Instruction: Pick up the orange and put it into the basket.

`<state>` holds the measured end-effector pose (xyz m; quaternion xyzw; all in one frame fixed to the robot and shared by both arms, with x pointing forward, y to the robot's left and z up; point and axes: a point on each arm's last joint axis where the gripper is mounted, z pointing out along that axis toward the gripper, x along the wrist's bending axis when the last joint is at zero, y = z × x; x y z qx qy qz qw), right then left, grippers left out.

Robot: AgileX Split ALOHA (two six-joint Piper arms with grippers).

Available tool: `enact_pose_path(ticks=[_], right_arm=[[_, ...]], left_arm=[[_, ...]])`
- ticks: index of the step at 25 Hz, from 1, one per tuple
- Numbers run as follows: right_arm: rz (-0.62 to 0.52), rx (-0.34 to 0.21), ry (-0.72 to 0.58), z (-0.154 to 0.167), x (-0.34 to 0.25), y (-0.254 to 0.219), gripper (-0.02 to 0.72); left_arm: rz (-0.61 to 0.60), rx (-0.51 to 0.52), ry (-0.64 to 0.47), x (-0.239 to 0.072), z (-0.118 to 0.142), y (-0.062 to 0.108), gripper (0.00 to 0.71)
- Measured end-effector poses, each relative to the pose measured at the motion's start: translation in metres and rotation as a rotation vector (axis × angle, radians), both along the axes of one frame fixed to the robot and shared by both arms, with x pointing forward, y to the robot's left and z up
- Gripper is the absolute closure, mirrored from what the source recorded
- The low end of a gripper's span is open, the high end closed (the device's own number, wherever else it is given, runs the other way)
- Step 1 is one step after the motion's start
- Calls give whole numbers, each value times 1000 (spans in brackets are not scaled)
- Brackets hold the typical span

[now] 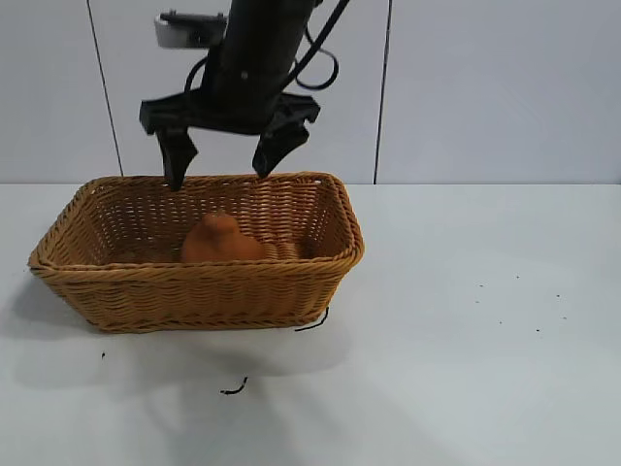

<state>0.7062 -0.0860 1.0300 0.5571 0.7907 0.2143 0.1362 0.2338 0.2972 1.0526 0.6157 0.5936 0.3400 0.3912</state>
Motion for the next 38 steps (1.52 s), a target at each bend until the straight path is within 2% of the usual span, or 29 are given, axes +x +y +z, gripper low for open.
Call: enact_pose_path(ticks=[8, 15, 21, 25, 29, 33, 38], right_arm=[[-262, -34, 64, -3, 34, -128, 9], [-383, -42, 117, -5, 36, -188, 8], [-405, -42, 130, -6, 34, -200, 8], [-399, -33, 201, -8, 14, -198, 8], [-386, -34, 274, 3, -28, -198, 8], [-362, -58, 353, 9, -86, -199, 8], [-333, -69, 369, 28, -171, -202, 8]], left_arm=[[0, 0, 0, 0, 0, 0, 71], [0, 0, 0, 0, 0, 0, 71], [0, 0, 1, 0, 0, 0, 71], [0, 0, 1, 0, 0, 0, 71], [0, 0, 2, 0, 0, 0, 71], [0, 0, 1, 0, 0, 0, 71], [0, 0, 1, 0, 0, 0, 71]])
